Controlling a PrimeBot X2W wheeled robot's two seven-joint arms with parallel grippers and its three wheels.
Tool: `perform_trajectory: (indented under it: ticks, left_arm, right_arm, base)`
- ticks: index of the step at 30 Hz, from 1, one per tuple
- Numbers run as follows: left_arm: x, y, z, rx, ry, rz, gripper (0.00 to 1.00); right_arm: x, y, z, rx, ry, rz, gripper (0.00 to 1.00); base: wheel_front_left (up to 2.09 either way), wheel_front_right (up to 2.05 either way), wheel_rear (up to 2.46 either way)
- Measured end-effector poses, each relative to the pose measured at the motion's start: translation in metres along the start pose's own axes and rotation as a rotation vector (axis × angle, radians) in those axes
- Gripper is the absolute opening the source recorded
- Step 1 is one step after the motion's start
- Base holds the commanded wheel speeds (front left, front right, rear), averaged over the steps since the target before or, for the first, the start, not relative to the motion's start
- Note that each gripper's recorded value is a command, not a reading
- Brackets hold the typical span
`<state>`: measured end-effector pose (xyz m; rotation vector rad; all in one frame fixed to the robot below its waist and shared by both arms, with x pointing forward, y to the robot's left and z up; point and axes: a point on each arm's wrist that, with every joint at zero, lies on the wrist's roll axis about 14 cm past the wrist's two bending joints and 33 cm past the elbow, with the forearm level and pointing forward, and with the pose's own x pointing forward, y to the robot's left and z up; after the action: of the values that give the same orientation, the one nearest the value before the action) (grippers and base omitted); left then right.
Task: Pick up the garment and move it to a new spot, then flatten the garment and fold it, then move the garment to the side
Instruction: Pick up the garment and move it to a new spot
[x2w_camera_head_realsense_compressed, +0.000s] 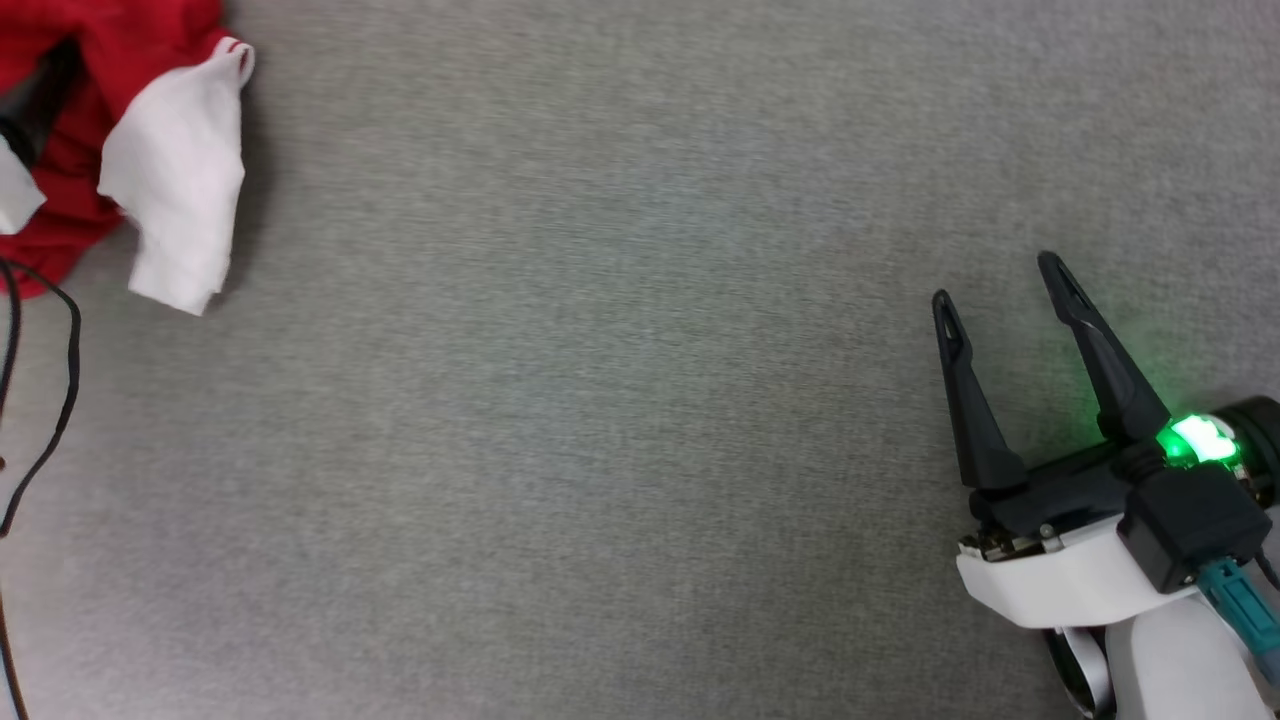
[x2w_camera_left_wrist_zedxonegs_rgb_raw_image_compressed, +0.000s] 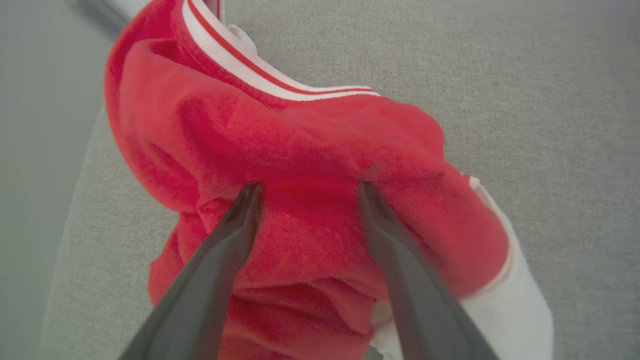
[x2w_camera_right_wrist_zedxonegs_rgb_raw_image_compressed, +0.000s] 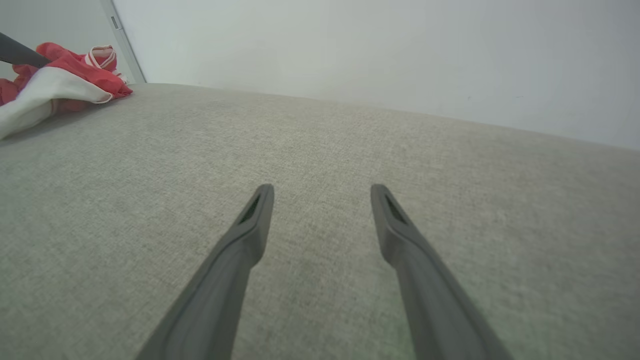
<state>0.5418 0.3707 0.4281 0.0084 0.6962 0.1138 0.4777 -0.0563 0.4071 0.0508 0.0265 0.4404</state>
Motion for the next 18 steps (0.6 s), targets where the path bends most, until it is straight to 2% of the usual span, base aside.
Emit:
perform_trajectory:
  ticks: [9,10,11,12,18]
  left_arm:
    - [0.028,-0.014,-0.049,-0.126,0.333,-0.089,1.00]
    - [0.029,-0.016,-0.052,-0.133,0.360,-0.099,0.80]
    - [0.029,-0.017,-0.053,-0.136,0.374,-0.105,0.02]
    - [0.029,-0.017,-0.053,-0.138,0.381,-0.107,0.00]
    - [0.024,-0.024,-0.053,-0.122,0.376,-0.132,0.00]
  right_arm:
    - [-0.005,-0.014,-0.014,0.001,0.034,-0.042,1.00]
    - [-0.005,-0.014,-0.015,0.002,0.036,-0.044,1.00]
    - [-0.005,-0.014,-0.015,0.002,0.037,-0.044,1.00]
    - [-0.005,-0.014,-0.016,0.000,0.039,-0.045,1.00]
    - [-0.004,-0.014,-0.010,-0.012,0.028,-0.042,1.00]
  base:
    - [0.00,0.00,0.00]
    - [0.00,0.00,0.00]
    - [0.00,0.00,0.00]
    - [0.00,0.00,0.00]
    - [0.00,0.00,0.00]
